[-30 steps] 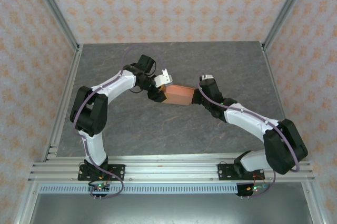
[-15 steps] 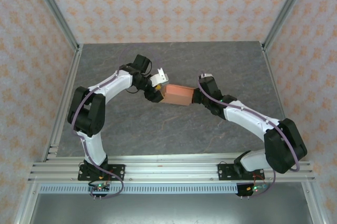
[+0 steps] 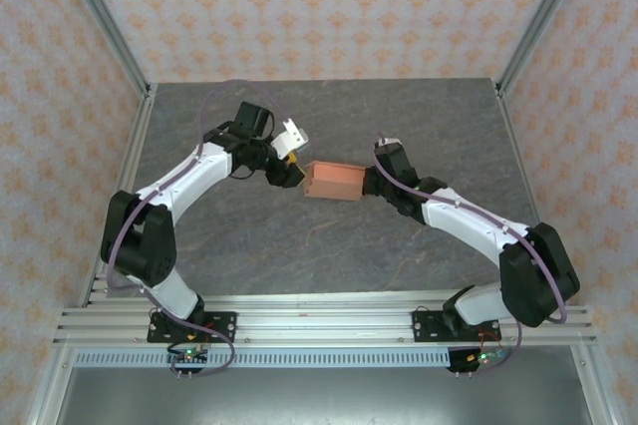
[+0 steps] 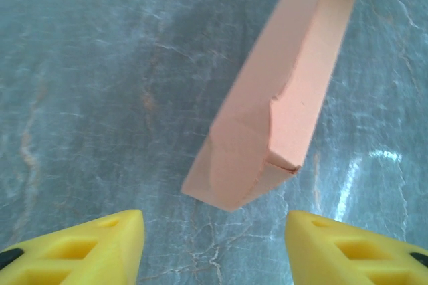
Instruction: Fold the paper box
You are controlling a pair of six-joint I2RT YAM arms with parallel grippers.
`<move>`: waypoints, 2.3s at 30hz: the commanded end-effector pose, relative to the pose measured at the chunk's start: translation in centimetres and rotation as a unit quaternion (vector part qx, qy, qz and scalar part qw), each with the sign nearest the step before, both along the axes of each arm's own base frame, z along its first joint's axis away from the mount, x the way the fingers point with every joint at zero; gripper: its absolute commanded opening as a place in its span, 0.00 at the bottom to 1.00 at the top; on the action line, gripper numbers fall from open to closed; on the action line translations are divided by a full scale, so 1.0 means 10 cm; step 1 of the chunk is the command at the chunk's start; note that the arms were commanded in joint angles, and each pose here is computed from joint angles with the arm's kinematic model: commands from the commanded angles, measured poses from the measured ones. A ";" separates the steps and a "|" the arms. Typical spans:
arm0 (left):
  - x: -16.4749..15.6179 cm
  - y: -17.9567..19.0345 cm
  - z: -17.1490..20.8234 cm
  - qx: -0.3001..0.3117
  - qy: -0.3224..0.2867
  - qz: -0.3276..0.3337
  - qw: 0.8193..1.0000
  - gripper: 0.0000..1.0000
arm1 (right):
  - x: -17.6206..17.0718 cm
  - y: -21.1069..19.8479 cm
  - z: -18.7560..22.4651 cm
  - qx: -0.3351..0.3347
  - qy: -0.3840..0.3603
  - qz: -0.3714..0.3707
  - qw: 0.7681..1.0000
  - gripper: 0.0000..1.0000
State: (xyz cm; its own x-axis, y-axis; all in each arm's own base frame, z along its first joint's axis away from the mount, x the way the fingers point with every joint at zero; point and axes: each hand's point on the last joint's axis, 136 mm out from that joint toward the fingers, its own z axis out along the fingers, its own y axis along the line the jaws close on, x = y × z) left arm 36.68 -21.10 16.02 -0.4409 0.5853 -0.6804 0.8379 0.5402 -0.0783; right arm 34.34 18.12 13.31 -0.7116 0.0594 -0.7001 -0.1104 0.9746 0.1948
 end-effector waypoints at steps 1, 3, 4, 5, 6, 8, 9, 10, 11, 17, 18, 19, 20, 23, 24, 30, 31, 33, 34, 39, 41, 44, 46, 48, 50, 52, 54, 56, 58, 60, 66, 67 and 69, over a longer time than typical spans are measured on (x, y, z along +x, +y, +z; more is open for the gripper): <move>0.08 0.02 0.08 0.017 -0.014 0.050 0.999 0.56 | 0.01 -0.03 0.01 -0.019 0.003 -0.005 1.000 0.00; 0.08 -0.01 0.07 0.033 -0.016 0.044 0.998 0.56 | 0.01 -0.04 -0.01 -0.020 0.004 -0.006 1.000 0.00; 0.08 -0.04 0.07 0.040 -0.016 0.040 0.998 0.55 | 0.01 -0.03 0.00 -0.019 0.003 -0.005 1.000 0.00; 0.09 -0.05 0.07 0.045 -0.016 0.039 0.998 0.53 | 0.01 -0.03 0.00 -0.020 0.003 -0.005 1.000 0.00; 0.09 -0.08 0.07 0.052 -0.013 0.036 0.998 0.52 | 0.01 -0.03 0.00 -0.018 0.003 -0.006 1.000 0.00; 0.09 -0.13 0.07 0.061 -0.012 0.030 0.998 0.50 | 0.01 -0.03 0.01 -0.018 0.002 -0.005 1.000 0.00; 0.10 -0.15 0.07 0.064 -0.013 0.029 0.997 0.49 | 0.01 -0.02 0.01 -0.019 0.002 -0.005 1.000 0.00; 0.11 -0.16 0.08 0.066 -0.014 0.029 0.997 0.47 | 0.01 -0.02 0.02 -0.018 0.001 -0.004 1.000 0.00; 0.11 -0.18 0.08 0.070 -0.014 0.027 0.997 0.45 | 0.01 -0.02 0.01 -0.019 0.002 -0.005 1.000 0.00; 0.12 -0.21 0.08 0.087 -0.015 0.025 0.996 0.33 | 0.02 0.00 0.02 -0.019 0.001 -0.003 1.000 0.00; 0.12 -0.21 0.09 0.087 -0.016 0.026 0.996 0.30 | 0.02 0.00 0.01 -0.019 0.001 -0.002 1.000 0.00; 0.12 -0.21 0.10 0.086 -0.017 0.025 0.996 0.28 | 0.02 0.00 0.01 -0.020 0.002 -0.003 1.000 0.00; 0.12 -0.22 0.10 0.086 -0.017 0.024 0.996 0.26 | 0.02 0.00 0.01 -0.020 0.002 -0.002 1.000 0.00; 0.11 -0.25 0.07 0.090 -0.013 0.018 0.996 0.21 | 0.02 0.01 0.01 -0.019 0.003 -0.003 1.000 0.00; 0.10 -0.26 0.06 0.091 -0.011 0.019 0.996 0.20 | 0.02 0.01 0.01 -0.018 0.002 -0.002 1.000 0.00; 0.17 -0.28 0.04 0.085 -0.004 0.062 0.994 0.08 | 0.01 0.07 0.04 -0.018 -0.003 -0.002 1.000 0.00; 0.17 -0.29 0.04 0.082 -0.001 0.071 0.994 0.07 | 0.00 0.07 0.03 -0.017 -0.002 -0.003 1.000 0.00; 0.21 -0.29 0.04 0.078 0.004 0.103 0.992 0.06 | 0.01 0.08 0.03 -0.012 -0.004 -0.007 1.000 0.00; 0.22 -0.29 0.03 0.075 0.007 0.116 0.990 0.06 | 0.01 0.09 0.03 -0.011 -0.004 -0.007 1.000 0.00; 0.26 -0.32 -0.02 0.048 0.037 0.175 0.983 0.04 | 0.00 0.15 0.00 -0.011 -0.003 -0.007 1.000 0.00; 0.26 -0.33 -0.05 0.043 0.045 0.190 0.980 0.03 | 0.00 0.17 -0.03 -0.011 0.000 -0.007 1.000 0.00; 0.28 -0.32 -0.06 0.036 0.055 0.216 0.974 0.00 | 0.00 0.18 -0.07 -0.009 0.004 -0.008 1.000 0.00; 0.29 -0.31 -0.07 0.033 0.061 0.233 0.970 0.00 | 0.00 0.18 -0.08 -0.007 0.005 -0.010 1.000 0.00; 0.29 -0.30 -0.08 0.026 0.069 0.248 0.966 0.00 | 0.00 0.19 -0.08 -0.005 0.005 -0.011 1.000 0.00; 0.29 -0.32 -0.09 0.018 0.078 0.258 0.963 0.00 | 0.00 0.19 -0.10 -0.007 0.005 -0.011 1.000 0.00; 0.29 -0.32 -0.09 0.015 0.087 0.266 0.960 0.00 | 0.00 0.21 -0.11 -0.008 0.007 -0.010 1.000 0.00; 0.29 -0.31 -0.09 0.017 0.091 0.274 0.957 0.00 | 0.00 0.22 -0.12 -0.012 0.007 -0.009 1.000 0.00; 0.31 -0.28 -0.09 0.018 0.093 0.288 0.953 0.00 | -0.01 0.23 -0.14 -0.014 0.008 -0.008 1.000 0.00; 0.31 -0.26 -0.09 0.021 0.100 0.302 0.948 0.00 | -0.01 0.23 -0.16 -0.016 0.010 -0.007 1.000 0.00; 0.32 -0.26 -0.09 0.021 0.110 0.311 0.944 0.00 | -0.01 0.23 -0.17 -0.018 0.011 -0.007 1.000 0.00; 0.33 -0.27 -0.07 0.017 0.128 0.333 0.934 0.00 | -0.01 0.25 -0.19 -0.016 0.012 -0.006 1.000 0.00; 0.33 -0.27 -0.08 0.015 0.132 0.336 0.932 0.00 | -0.01 0.25 -0.20 -0.016 0.012 -0.006 1.000 0.00; 0.33 -0.27 -0.08 0.015 0.138 0.342 0.929 0.00 | -0.01 0.25 -0.20 -0.015 0.012 -0.005 1.000 0.00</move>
State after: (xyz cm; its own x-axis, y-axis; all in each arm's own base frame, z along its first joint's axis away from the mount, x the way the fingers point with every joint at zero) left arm 40.39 -23.13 14.94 -0.8490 0.1580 -0.5042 0.2844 0.9409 -0.1841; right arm 35.33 19.93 13.26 -0.6763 0.0770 -0.7326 -0.0784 0.9814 0.1755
